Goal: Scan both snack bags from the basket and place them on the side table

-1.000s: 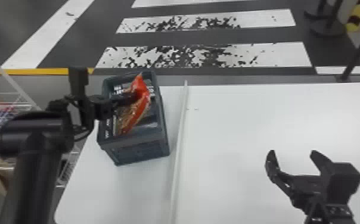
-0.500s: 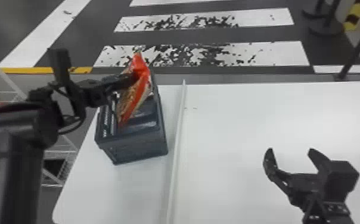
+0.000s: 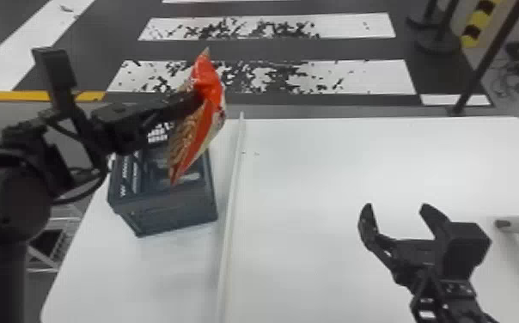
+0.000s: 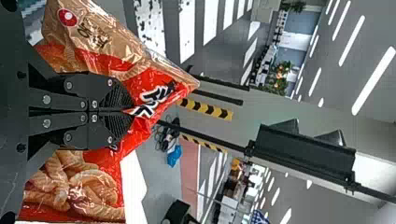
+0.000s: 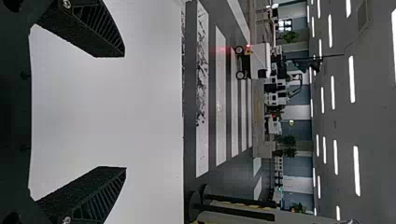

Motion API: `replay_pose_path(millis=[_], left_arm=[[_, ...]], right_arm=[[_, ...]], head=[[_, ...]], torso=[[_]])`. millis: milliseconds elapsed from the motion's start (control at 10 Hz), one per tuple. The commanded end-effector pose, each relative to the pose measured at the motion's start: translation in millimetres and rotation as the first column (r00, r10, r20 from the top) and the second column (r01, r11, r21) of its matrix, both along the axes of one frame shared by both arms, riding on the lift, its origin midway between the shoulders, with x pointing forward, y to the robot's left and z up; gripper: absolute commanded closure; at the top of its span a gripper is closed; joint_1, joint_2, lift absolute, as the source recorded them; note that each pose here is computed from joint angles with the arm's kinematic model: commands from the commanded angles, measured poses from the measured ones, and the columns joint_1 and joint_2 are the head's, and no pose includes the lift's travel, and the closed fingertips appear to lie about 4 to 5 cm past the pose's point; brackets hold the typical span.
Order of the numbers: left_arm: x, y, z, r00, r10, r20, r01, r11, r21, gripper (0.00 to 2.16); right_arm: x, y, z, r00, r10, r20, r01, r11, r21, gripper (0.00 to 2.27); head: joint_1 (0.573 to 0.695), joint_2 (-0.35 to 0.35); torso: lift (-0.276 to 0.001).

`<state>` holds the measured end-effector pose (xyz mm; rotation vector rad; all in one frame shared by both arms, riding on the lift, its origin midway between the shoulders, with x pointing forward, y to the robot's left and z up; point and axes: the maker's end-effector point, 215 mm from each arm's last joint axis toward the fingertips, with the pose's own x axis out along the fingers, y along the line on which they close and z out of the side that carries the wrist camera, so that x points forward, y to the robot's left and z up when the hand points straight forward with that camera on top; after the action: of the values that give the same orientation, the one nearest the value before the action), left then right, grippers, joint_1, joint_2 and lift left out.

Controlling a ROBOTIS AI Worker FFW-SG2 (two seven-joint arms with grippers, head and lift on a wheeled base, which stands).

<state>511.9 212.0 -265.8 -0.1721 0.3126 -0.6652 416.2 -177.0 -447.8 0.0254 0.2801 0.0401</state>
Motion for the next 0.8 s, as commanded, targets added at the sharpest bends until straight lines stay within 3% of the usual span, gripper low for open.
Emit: replay_pose_path(millis=[0, 200, 400, 500, 700], left_arm=[[-10.0, -37, -12, 0.998, -0.057, -0.025, 0.057, 0.998, 0.001, 2.14], [-29.2, -92, -33, 0.988, -0.140, -0.062, 0.141, 0.990, -0.001, 2.14], [-46.7, -143, -76, 0.971, -0.200, -0.127, 0.212, 0.974, 0.085, 2.14], [-54.0, -163, -101, 0.961, -0.224, -0.162, 0.242, 0.965, 0.102, 2.14], [-64.9, -207, -132, 0.944, -0.293, -0.153, 0.310, 0.945, 0.103, 2.14]], right_arm=[[4, -10, 13, 0.999, -0.019, 0.027, 0.019, 1.000, -0.004, 0.05], [8, -30, 30, 0.996, -0.063, 0.062, 0.064, 0.998, -0.002, 0.05], [10, -40, 37, 0.994, -0.083, 0.075, 0.083, 0.997, 0.000, 0.06], [12, -45, 39, 0.993, -0.093, 0.079, 0.093, 0.996, 0.002, 0.06], [13, -54, 42, 0.990, -0.110, 0.084, 0.110, 0.994, 0.000, 0.06]], head=[[0.695, 0.061], [0.695, -0.014], [0.695, -0.117], [0.695, -0.160], [0.695, -0.220]], torso=[[-0.075], [-0.075], [-0.075], [-0.075], [-0.075]])
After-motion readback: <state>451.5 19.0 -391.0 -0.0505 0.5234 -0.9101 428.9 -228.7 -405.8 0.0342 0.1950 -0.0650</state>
